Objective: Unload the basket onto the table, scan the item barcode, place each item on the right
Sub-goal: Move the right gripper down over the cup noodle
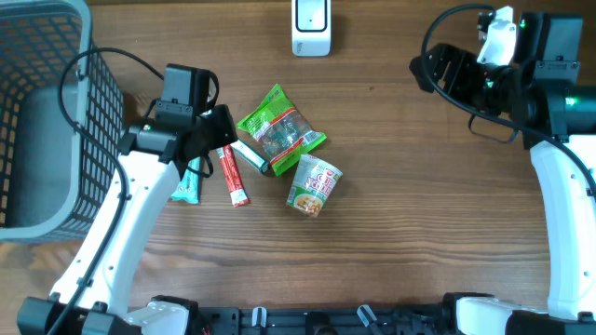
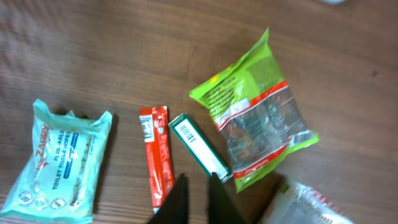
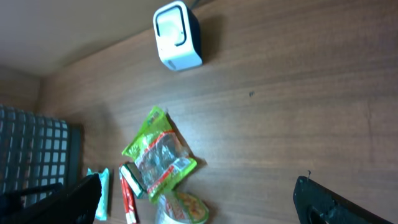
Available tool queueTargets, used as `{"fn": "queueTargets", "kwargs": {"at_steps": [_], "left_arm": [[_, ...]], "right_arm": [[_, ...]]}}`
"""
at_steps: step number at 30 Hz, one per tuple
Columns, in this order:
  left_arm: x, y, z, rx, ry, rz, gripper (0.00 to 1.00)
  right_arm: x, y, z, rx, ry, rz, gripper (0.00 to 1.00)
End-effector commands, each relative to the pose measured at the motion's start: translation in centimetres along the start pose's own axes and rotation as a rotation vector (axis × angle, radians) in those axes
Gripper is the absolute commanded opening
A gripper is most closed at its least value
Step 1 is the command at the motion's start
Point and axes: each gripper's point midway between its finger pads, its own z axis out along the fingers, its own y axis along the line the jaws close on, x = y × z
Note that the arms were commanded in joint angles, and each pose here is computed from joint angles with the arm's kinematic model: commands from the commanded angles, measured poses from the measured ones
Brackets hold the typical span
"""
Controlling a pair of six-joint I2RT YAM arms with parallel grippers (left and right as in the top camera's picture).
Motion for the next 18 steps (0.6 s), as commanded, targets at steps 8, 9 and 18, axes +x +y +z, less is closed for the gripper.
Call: {"fn": "queueTargets", "kwargs": {"at_steps": [8,9,18], "left_arm": [[-4.1,2.6,-3.8,0.032,-0.169,-0.244,0.89],[-4.1,2.8,-3.8,0.028,-0.168,-0.247,1.0],[-4.0,4.5,-3.8,-0.012,-0.158,-0.275,1.0]], "right_arm": [[-0.5,1.0,-0.2,-0.056,0.011,0.585,1.0],[-0.5,0.7,-0.1,-0.04,0.001,0.543,1.0],[7.5,2.9,0.8,-0.012,0.29,0.3,0.92]]}}
